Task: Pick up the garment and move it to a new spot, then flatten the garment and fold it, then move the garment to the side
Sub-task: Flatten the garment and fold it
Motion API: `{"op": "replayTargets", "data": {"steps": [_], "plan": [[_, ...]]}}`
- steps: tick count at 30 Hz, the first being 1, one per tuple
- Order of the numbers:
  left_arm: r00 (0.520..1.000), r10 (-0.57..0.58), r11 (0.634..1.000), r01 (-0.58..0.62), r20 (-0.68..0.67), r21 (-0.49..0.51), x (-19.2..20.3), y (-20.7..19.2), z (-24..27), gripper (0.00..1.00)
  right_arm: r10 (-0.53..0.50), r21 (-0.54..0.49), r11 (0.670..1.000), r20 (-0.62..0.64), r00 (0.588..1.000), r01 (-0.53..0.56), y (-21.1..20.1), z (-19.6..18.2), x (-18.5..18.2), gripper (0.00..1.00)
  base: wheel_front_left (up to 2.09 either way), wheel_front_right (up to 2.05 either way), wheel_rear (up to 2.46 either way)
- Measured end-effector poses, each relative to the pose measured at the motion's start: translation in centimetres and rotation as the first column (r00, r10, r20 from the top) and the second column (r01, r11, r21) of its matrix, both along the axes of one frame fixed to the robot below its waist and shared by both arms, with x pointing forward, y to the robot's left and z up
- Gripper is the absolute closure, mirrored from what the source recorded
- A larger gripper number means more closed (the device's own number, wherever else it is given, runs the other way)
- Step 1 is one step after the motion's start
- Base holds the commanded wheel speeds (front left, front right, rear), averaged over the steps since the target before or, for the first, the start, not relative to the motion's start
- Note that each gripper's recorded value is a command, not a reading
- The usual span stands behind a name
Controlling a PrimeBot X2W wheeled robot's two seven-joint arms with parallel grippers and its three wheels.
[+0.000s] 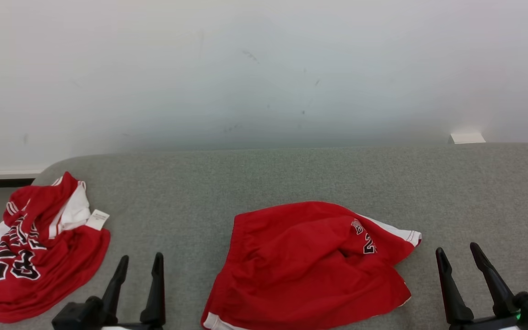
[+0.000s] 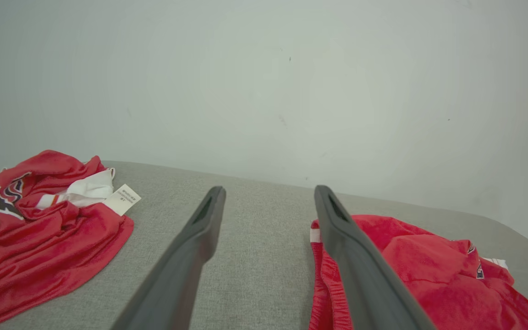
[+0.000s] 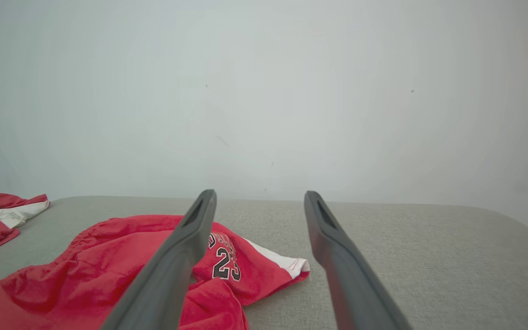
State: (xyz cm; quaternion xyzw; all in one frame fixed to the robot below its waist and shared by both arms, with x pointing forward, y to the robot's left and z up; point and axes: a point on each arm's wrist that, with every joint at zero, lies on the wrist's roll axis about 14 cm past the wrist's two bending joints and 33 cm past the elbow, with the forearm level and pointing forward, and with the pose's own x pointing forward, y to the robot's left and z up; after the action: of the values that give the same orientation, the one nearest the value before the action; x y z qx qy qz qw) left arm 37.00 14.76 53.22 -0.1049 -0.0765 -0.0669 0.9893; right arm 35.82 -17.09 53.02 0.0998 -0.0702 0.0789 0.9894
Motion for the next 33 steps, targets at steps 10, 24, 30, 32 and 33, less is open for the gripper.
{"op": "replayTargets", "data": {"steps": [10, 24, 30, 32, 33], "plan": [[1.0, 0.019, 1.0, -0.019, -0.015, -0.003, -0.5, 0.7, -0.6, 0.0, -0.041, -0.027, 0.999, -0.006, 0.999, 0.041, -1.0, -0.6, -1.4, 0.0, 0.0, 0.0, 0.0], [1.0, 0.012, 1.0, -0.012, -0.022, 0.0, -0.5, 0.6, -0.9, 0.0, -0.044, -0.035, 0.998, -0.044, 0.998, 0.043, -1.1, -1.8, -1.4, 0.0, 0.0, 0.0, 0.0], [0.999, -0.009, 1.0, 0.009, -0.054, 0.007, -0.6, 0.0, -1.9, 0.0, -0.01, -0.083, 0.997, -0.119, 0.993, 0.0, -0.8, -4.1, -1.6, 0.0, 0.0, 0.0, 0.0], [0.994, -0.043, 0.999, 0.044, -0.1, 0.006, -0.9, -1.1, -3.4, 0.0, 0.01, -0.093, 0.995, -0.175, 0.985, -0.027, -0.4, -5.9, -1.9, 0.0, 0.0, 0.0, 0.0], [0.99, -0.057, 0.998, 0.058, -0.128, 0.003, -1.1, -1.5, -4.2, 0.0, 0.024, -0.099, 0.994, -0.213, 0.977, -0.046, -0.1, -6.8, -2.0, 0.0, 0.0, 0.0, 0.0]]}}
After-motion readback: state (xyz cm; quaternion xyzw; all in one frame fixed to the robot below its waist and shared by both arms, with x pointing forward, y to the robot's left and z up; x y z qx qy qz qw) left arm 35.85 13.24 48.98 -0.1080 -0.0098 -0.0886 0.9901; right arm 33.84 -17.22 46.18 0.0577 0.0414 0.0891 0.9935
